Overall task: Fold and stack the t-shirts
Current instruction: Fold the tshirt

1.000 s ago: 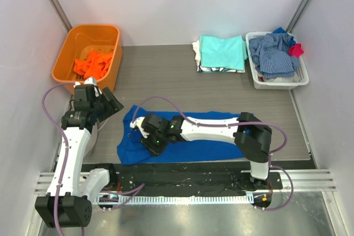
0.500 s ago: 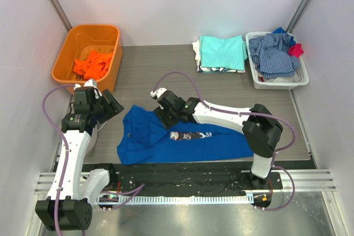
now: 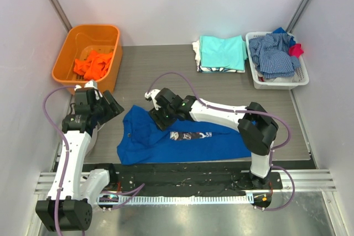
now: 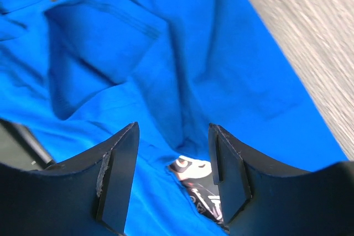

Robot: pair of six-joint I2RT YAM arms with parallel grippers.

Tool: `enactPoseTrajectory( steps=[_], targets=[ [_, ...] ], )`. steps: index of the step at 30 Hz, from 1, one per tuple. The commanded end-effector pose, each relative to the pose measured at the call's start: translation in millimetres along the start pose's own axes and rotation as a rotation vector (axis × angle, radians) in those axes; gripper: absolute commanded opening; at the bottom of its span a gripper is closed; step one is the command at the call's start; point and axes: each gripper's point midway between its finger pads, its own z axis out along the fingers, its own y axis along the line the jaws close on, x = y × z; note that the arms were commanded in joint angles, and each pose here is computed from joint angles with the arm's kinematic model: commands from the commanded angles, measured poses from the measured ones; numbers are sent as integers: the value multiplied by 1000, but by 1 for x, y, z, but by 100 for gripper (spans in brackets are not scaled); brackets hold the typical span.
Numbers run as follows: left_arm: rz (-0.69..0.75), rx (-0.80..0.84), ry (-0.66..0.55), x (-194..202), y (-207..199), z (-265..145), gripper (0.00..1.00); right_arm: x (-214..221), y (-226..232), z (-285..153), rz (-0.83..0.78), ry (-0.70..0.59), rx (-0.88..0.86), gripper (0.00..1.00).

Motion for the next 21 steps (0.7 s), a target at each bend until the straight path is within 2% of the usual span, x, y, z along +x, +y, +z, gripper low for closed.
enactPoseTrajectory(
  steps=[1, 9, 14, 21],
  targets=[
    [-1, 29, -7, -1, -4, -1, 63, -26, 25, -10, -60, -67, -122, 61],
    [0, 28, -2, 1, -3, -1, 63, -22, 36, 4, -143, -38, -165, 62],
    [0, 24, -5, 2, -2, -2, 62, -28, 32, 16, -202, -36, -152, 65],
    [2, 17, -4, 2, 0, -1, 63, -32, 27, 23, -224, -25, -133, 65]
  ],
)
